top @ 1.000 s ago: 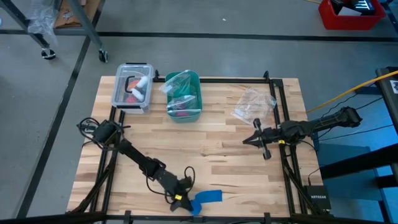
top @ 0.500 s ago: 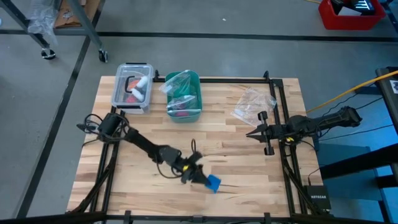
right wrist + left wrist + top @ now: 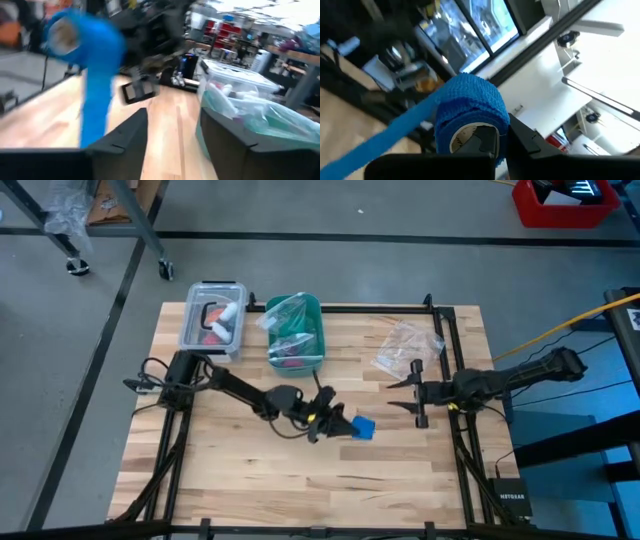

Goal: Roll bandage
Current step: Roll the blue bandage

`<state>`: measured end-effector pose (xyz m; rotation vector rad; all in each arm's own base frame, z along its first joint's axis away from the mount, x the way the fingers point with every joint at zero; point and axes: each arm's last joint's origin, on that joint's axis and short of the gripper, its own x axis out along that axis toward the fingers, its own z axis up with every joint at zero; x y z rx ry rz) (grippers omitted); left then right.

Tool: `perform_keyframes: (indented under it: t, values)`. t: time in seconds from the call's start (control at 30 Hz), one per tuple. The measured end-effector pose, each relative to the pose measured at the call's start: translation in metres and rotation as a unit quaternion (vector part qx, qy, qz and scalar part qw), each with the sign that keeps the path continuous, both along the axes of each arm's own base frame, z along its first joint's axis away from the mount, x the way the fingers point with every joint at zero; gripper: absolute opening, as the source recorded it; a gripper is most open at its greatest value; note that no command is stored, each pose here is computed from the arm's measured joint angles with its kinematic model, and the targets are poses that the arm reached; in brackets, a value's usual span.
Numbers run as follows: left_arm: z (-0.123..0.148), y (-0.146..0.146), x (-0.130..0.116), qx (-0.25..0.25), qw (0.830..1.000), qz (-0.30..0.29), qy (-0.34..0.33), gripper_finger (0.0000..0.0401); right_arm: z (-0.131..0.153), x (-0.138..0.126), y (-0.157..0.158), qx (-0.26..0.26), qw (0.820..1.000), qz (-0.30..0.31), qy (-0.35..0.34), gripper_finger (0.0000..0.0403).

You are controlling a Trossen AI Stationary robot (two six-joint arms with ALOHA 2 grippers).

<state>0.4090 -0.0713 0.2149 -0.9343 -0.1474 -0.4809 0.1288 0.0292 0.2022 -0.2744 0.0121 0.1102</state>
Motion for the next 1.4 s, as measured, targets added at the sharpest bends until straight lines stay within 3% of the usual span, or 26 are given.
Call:
perform_keyframes:
  t: [0.13, 0.43, 0.77, 1.4]
  values:
    - [0.007, 0.016, 0.006, 0.009, 1.0, 0.024, -0.017, 0.0007, -0.005, 0.004, 0.002, -0.053, 0.998, 0.017, 0.017, 0.0204]
    - [0.019, 0.036, 0.012, 0.024, 0.999, 0.025, -0.041, 0.0007, -0.023, 0.008, 0.003, -0.07, 0.992, 0.023, 0.101, 0.02]
    - [0.022, 0.05, 0.014, 0.037, 0.998, 0.033, -0.049, 0.0007, -0.03, 0.011, 0.004, -0.031, 0.99, 0.016, 0.137, 0.0199]
    - [0.022, 0.051, 0.014, 0.073, 0.994, 0.047, -0.062, 0.0006, -0.032, 0.012, 0.004, 0.044, 0.988, 0.002, 0.15, 0.0199]
